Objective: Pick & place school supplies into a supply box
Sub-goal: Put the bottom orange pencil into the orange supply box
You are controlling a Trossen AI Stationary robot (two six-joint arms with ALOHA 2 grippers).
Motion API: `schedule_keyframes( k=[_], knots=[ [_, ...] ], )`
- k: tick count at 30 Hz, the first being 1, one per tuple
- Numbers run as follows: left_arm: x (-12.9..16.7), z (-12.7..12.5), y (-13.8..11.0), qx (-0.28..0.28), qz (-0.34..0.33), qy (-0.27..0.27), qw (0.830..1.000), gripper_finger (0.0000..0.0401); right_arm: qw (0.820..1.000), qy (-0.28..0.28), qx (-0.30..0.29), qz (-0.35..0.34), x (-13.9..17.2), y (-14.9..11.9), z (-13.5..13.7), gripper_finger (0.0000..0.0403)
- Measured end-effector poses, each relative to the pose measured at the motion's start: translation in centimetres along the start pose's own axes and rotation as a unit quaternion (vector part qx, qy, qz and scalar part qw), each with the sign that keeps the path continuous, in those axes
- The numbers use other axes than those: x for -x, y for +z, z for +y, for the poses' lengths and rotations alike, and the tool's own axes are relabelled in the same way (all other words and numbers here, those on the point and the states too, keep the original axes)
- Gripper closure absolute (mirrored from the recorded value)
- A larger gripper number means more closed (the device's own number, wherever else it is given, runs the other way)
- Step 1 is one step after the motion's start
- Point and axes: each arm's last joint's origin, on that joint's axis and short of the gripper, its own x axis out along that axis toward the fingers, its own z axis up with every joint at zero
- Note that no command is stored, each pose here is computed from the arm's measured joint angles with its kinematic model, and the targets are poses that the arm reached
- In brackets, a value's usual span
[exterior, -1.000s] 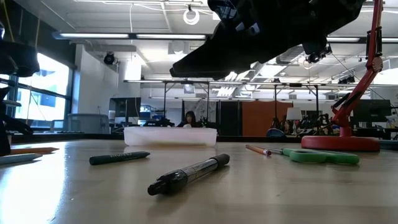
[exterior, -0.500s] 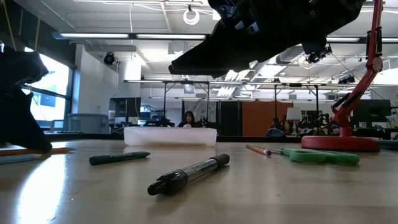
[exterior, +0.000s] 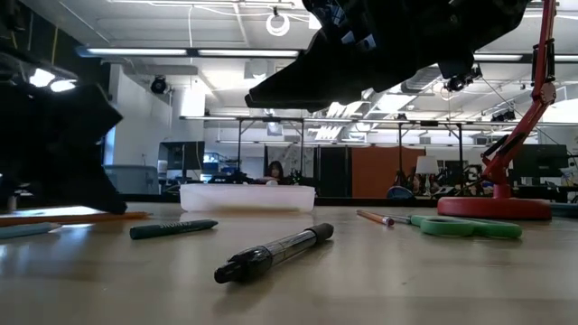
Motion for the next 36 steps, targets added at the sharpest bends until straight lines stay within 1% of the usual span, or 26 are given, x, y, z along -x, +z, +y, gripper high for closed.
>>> schedule_keyframes(
  k=[6, 15, 19, 23, 27, 30, 33, 36],
  knots=[
    [-1.4, -0.7, 1.1, -0.005, 0.002, 0.005, 1.0, 0.0347, 1.0, 0.0, 0.001, 0.0, 0.0, 0.0, 0.0, 0.032],
    [-2.6, -1.4, 2.1, -0.025, 0.016, -0.002, 1.0, 0.0282, 1.0, 0.0, 0.001, 0.003, 0.0, -0.1, 0.0, 0.032],
    [-2.9, -1.4, 1.9, -0.018, -0.001, 0.0, 1.0, 0.0263, 1.0, 0.0, 0.001, 0.004, 0.0, -0.1, 0.0, 0.032],
    [-3.8, -1.1, 0.8, -0.008, -0.021, 0.017, 1.0, 0.0266, 1.0, 0.0, 0.001, 0.004, 0.0, -0.1, 0.0, 0.032],
    [-4.0, -1.0, 1.1, 0.008, -0.008, 0.025, 1.0, 0.0277, 1.0, 0.001, 0.001, 0.009, 0.0, -0.2, 0.0, 0.032],
    [-4.0, -0.9, 1.1, 0.005, -0.006, 0.026, 1.0, 0.0284, 1.0, 0.0, 0.008, 0.01, 0.0, -0.2, 0.0, 0.032],
    [-4.0, -0.9, 1.1, -0.016, -0.008, 0.027, 0.999, 0.0288, 1.0, -0.001, 0.026, 0.012, 0.0, -0.2, -0.1, 0.032],
    [-4.0, -0.9, 1.1, -0.022, -0.011, 0.028, 0.999, 0.0288, 1.0, -0.002, 0.025, 0.012, 0.0, -0.2, -0.1, 0.032]
  ],
)
